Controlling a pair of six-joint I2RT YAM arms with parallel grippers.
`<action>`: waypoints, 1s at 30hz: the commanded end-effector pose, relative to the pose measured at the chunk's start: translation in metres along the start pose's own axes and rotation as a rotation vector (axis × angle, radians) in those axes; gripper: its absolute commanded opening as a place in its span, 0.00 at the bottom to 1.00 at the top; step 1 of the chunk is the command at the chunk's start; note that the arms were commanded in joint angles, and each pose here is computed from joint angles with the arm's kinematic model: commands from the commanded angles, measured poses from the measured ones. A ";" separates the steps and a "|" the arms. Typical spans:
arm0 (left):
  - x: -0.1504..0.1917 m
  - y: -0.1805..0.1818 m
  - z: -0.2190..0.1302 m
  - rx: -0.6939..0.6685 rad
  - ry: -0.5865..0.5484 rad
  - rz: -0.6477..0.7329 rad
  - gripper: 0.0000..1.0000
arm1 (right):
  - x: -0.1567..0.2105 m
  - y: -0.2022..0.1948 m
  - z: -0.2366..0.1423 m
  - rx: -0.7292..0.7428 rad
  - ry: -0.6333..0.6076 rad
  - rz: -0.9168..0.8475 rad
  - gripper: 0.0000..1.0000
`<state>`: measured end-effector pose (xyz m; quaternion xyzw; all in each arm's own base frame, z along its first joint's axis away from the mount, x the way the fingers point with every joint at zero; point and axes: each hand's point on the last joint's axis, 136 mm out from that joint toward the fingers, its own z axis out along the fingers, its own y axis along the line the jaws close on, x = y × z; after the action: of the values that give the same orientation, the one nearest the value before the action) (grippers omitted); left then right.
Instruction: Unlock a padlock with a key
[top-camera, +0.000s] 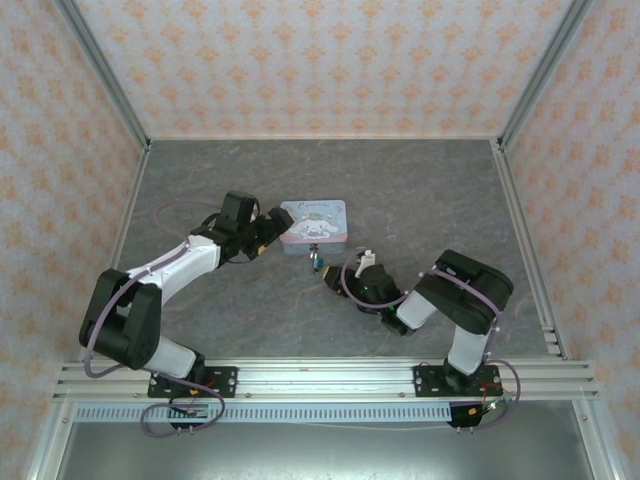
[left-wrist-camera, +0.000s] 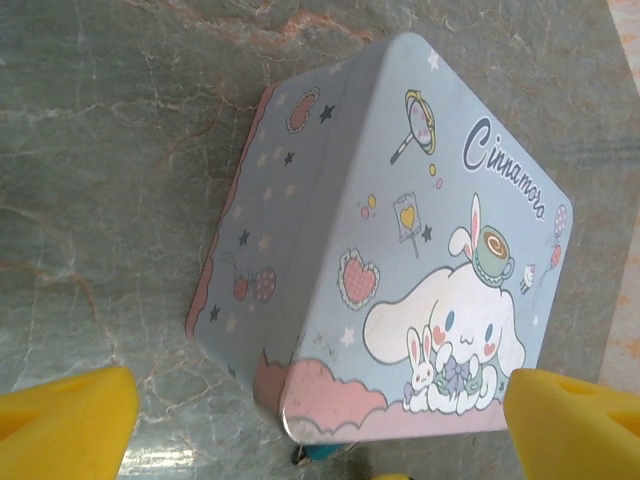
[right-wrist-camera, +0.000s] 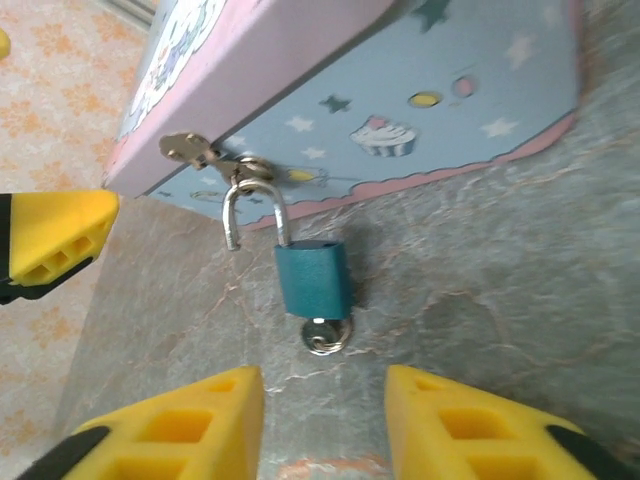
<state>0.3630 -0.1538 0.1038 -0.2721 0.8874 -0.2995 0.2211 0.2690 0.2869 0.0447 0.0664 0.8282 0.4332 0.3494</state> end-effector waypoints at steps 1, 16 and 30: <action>-0.006 -0.004 0.003 -0.006 0.014 0.021 0.94 | -0.008 -0.004 -0.010 0.029 -0.012 -0.036 0.44; -0.002 0.004 0.043 -0.007 0.088 -0.025 0.89 | -0.027 0.041 -0.020 -0.153 0.053 -0.027 0.74; 0.045 0.047 0.034 -0.024 0.113 -0.103 0.75 | -0.041 0.047 -0.015 -0.259 0.046 -0.002 0.80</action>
<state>0.3599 -0.1683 0.0622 -0.2898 0.8725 -0.3464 0.1866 0.2764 0.2796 0.0865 0.0303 0.8012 0.5035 0.3220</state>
